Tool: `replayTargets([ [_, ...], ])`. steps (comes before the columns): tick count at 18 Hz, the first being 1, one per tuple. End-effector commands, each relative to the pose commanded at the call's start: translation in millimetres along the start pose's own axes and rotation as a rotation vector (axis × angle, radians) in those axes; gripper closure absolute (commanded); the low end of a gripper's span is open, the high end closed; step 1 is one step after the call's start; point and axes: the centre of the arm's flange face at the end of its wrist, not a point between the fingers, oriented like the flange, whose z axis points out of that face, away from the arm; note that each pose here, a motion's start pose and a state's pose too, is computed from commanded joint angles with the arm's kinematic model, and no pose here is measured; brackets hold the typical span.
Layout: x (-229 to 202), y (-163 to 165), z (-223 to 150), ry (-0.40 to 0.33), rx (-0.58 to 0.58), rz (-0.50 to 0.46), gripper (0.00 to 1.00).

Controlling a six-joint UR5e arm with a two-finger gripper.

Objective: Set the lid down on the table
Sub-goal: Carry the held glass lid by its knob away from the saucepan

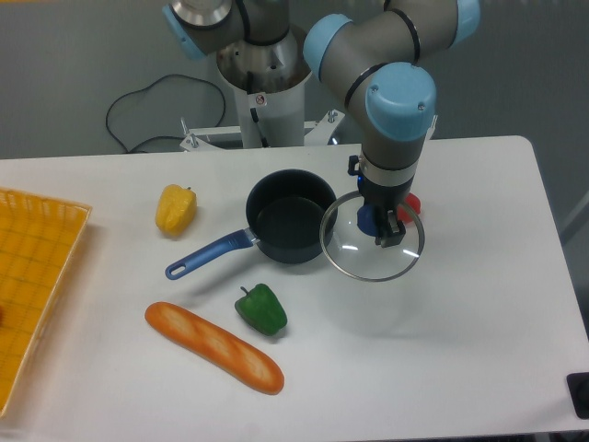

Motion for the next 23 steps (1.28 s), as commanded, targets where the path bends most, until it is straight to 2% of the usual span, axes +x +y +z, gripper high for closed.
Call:
replayTargets([
  [1,4,-1,9,0.017,0.012,-0.001,0.42],
  [14,-1,12,5,-0.019,0.003,-0.042,0.41],
  [23,-17,19,22,-0.027,-0.009,-0.073,0.41],
])
